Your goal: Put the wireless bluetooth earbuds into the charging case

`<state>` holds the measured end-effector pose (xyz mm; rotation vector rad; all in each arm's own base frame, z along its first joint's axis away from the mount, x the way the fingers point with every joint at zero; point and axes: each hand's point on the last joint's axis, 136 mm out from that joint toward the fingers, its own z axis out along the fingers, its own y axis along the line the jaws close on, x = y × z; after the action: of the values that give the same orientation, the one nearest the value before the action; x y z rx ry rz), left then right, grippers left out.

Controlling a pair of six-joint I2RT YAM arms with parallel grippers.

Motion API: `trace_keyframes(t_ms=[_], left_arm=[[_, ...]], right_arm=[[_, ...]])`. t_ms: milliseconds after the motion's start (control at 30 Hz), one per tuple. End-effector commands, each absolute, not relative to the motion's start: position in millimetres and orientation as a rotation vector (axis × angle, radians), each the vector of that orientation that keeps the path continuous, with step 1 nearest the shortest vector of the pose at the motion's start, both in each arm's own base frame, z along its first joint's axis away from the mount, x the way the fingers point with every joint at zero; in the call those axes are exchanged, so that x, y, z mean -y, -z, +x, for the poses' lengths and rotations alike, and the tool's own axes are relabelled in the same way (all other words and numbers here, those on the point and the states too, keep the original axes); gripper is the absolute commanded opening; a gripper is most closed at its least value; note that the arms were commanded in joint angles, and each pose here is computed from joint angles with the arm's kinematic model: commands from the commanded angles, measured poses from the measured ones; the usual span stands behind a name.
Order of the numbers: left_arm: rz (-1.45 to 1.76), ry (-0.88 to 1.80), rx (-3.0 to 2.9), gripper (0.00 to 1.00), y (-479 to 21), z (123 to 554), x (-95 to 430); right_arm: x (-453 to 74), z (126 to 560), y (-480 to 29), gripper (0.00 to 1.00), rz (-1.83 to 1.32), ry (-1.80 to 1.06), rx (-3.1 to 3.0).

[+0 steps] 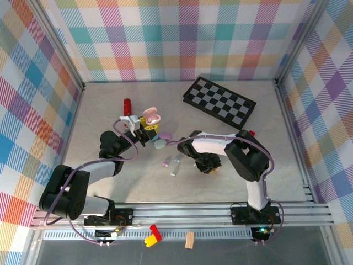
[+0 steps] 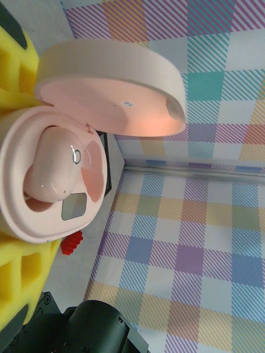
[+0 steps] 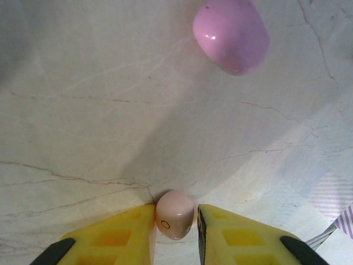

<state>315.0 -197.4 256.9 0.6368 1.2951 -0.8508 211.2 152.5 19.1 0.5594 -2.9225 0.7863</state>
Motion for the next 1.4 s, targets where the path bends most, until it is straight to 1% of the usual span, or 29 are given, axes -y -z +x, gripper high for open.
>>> trace_keyframes(t_ms=[0, 133, 233, 333, 533, 667, 900, 1100, 1200, 1367], left_arm=[[0.657, 0.843, -1.224, 0.37, -272.9, 306.3, 193.7], [0.666, 0.845, -1.225, 0.36, -271.5, 305.8, 194.6], [0.684, 0.851, -1.238, 0.36, -269.0, 306.4, 197.3], [0.704, 0.852, -1.252, 0.36, -267.0, 307.3, 199.4], [0.758, 0.882, -1.249, 0.36, -266.4, 303.6, 209.6], [0.808, 0.9, -1.258, 0.36, -262.4, 299.9, 222.3], [0.92, 0.918, -1.265, 0.36, -258.7, 289.7, 251.1], [1.005, 0.959, -1.268, 0.36, -252.0, 275.6, 276.3], [1.058, 1.013, -1.254, 0.36, -250.4, 263.9, 294.1], [1.111, 1.053, -1.235, 0.36, -247.3, 252.4, 312.6]], right_arm=[[-142.4, 209.5, -13.8, 0.23, 0.559, -0.852, 2.89], [-143.9, 211.5, -17.9, 0.21, 0.57, -0.838, 2.912], [-152.9, 214.0, -26.3, 0.21, 0.579, -0.737, 2.988], [-167.6, 212.8, -41.1, 0.2, 0.573, -0.552, 3.082], [-196.1, 212.4, -89.8, 0.21, 0.529, -0.145, 3.245], [-214.2, 216.4, -133.1, 0.22, 0.511, 0.15, 3.316], [-244.0, 224.5, -212.6, 0.22, 0.465, 0.772, 3.331], [-259.1, 225.2, -268.7, 0.23, 0.492, 1.2, 3.248], [-263.3, 224.9, -286.2, 0.23, 0.511, 1.327, 3.199], [-268.5, 223.8, -299.5, 0.24, 0.535, 1.446, 3.141]])
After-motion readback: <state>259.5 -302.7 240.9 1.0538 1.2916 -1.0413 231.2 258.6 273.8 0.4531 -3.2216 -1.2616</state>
